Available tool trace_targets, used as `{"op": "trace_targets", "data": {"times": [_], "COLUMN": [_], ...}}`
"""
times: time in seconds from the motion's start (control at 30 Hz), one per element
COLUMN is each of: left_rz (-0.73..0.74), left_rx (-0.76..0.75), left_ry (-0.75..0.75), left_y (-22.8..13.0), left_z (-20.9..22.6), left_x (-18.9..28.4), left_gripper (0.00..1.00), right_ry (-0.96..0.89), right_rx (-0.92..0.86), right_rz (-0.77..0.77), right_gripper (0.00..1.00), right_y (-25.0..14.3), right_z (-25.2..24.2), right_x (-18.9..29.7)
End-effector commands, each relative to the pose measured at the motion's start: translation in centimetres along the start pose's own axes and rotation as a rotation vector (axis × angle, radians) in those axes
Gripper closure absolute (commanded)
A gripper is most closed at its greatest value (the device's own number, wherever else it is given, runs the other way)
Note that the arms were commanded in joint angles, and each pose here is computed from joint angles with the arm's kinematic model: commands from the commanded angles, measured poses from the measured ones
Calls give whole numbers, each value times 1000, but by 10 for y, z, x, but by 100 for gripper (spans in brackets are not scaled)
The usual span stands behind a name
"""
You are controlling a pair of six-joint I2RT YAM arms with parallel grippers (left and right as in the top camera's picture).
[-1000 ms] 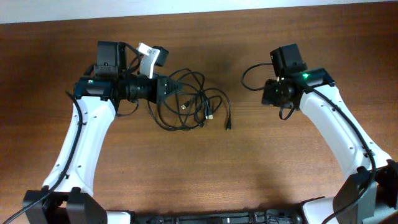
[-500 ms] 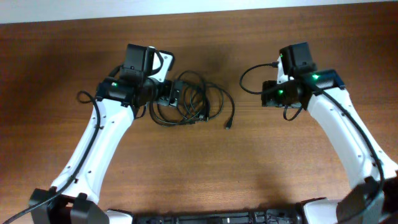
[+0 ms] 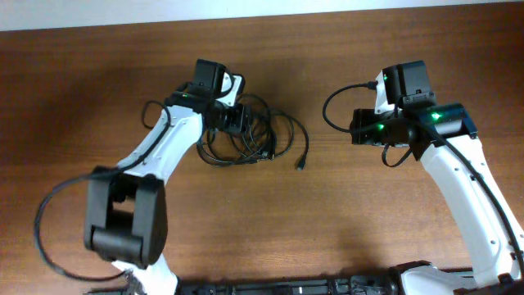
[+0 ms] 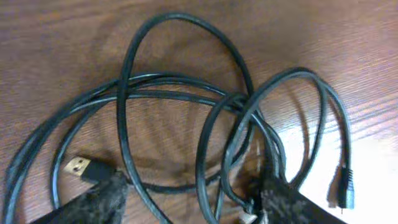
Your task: Untangle cables
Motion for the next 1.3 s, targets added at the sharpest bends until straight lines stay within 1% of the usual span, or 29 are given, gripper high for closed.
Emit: {"op": "trace_targets", "data": {"times": [0.0, 0.1, 0.13, 0.17, 0.23, 0.27, 0.33, 0.37, 0.4, 0.47, 0.5, 0.57, 0.6, 0.63, 0.67, 0.7, 0.77, 0.87, 0.93, 1.0, 1.03, 1.07, 1.1, 1.13, 1.17, 1.2, 1.23, 1.27], "left_rz": [66, 94, 93, 94, 91, 79, -4, -66, -127, -254, -301, -365, -390, -418, -433, -438, -441, -445, -452, -473, -492, -511, -524, -526, -525, -525, -521, -504], "left_rx": [0, -19, -26, -27, -28, -52, -75, -92, -123, -198, -213, -233, -241, -259, -272, -275, -276, -292, -301, -342, -368, -391, -400, -400, -397, -392, -375, -330], "left_ry": [-39, -51, -53, -55, -49, -46, -39, -53, -82, -167, -165, -160, -160, -201, -238, -246, -246, -314, -343, -477, -541, -584, -588, -585, -583, -570, -525, -399], "left_y": [-12, -17, -16, -15, -10, -2, 22, 34, 43, 52, 52, 51, 50, 48, 47, 47, 47, 46, 46, 46, 47, 48, 49, 50, 50, 50, 51, 52], "left_z": [-5, -15, -18, -19, -20, -22, -31, -39, -48, -68, -73, -79, -82, -89, -94, -95, -95, -102, -105, -118, -124, -128, -128, -128, -127, -126, -121, -107], "left_x": [-29, -39, -39, -38, -26, -12, 32, 57, 82, 130, 151, 178, 189, 201, 207, 209, 210, 212, 214, 221, 225, 229, 231, 231, 231, 230, 228, 221], "left_gripper": [42, 79, 97, 100, 100, 100, 100, 100, 100, 100, 100, 100, 100, 100, 100, 100, 100, 100, 100, 100, 100, 100, 100, 100, 100, 100, 98, 89], "right_ry": [8, 8, 8, 8, 8, 9, 22, 54, 88, 202, 253, 363, 460, 567, 634, 662, 679, 724, 768, 776, 769, 750, 712, 659, 600, 541, 432, 359], "right_rx": [-4, -4, -4, -4, -4, -4, -3, 0, 2, 16, 24, 45, 82, 145, 178, 190, 196, 217, 231, 242, 246, 244, 233, 218, 200, 183, 153, 129], "right_rz": [-4, -4, -4, -4, -5, -6, -18, -23, -28, -49, -62, -82, -90, -94, -97, -101, -107, -97, -93, -119, -138, -151, -159, -166, -170, -170, -164, -150], "right_gripper": [39, 39, 39, 39, 38, 37, 32, 27, 25, 23, 21, 21, 20, 20, 20, 19, 16, 13, 13, 12, 17, 29, 50, 67, 82, 93, 96, 96], "right_y": [-2, -2, -2, -2, -2, -2, 1, 2, 4, 11, 14, 19, 22, 22, 23, 23, 24, 22, 22, 26, 29, 31, 34, 37, 39, 40, 40, 39], "right_z": [-1, -1, -1, -1, -1, -1, 1, 5, 9, 22, 28, 41, 51, 62, 68, 71, 73, 76, 80, 81, 82, 81, 78, 74, 69, 64, 53, 45], "right_x": [4, 4, 4, 4, 4, 4, 4, 4, 4, 6, 8, 12, 17, 23, 27, 29, 31, 34, 37, 38, 38, 35, 30, 24, 16, 10, 0, -7]}}
Point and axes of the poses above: each gripper's point midway between its finger pads, its own x axis back along the fingers, its own z axis along the line the jaws close on, y = z × x, the point moved 7 cm from there along x, back along the fingers, and after that the axes turned 8 degrees about -x, right-handed, at the moved point
